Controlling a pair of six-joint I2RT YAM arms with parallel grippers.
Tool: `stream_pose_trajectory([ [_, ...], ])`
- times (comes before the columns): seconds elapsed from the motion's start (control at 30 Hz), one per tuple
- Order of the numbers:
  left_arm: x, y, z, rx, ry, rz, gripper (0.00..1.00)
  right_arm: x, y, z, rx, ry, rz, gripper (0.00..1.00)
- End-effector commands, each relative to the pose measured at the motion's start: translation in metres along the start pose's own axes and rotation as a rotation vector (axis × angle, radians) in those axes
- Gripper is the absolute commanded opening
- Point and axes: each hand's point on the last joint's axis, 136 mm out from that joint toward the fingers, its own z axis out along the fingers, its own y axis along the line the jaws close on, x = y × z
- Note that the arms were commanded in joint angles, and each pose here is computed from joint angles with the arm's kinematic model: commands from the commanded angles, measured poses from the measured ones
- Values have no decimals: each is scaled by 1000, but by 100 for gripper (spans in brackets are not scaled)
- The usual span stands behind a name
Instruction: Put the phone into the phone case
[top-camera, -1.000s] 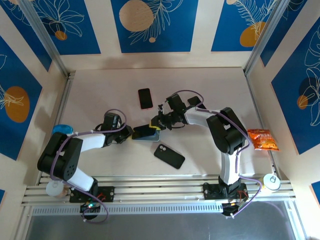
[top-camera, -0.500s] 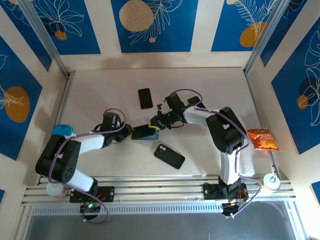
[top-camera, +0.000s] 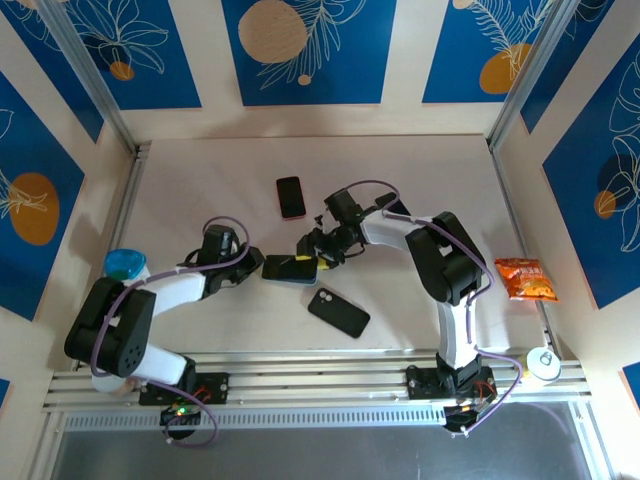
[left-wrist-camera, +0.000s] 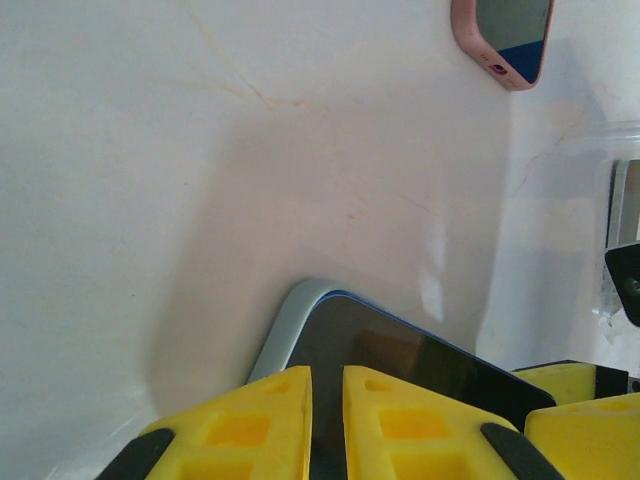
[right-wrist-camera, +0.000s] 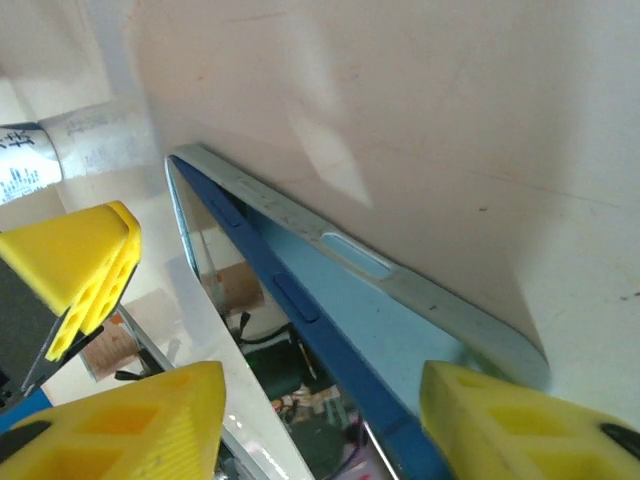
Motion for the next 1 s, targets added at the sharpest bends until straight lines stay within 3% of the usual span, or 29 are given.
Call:
stream_pose_trajectory([
  [0.0,-3,2,-7,-14,-16,30,17,3,-5,2,44,35,29,61],
  [0.97,-2,-11,-24,2,-8,108,18,-26,11,-13,198,2,64,74],
])
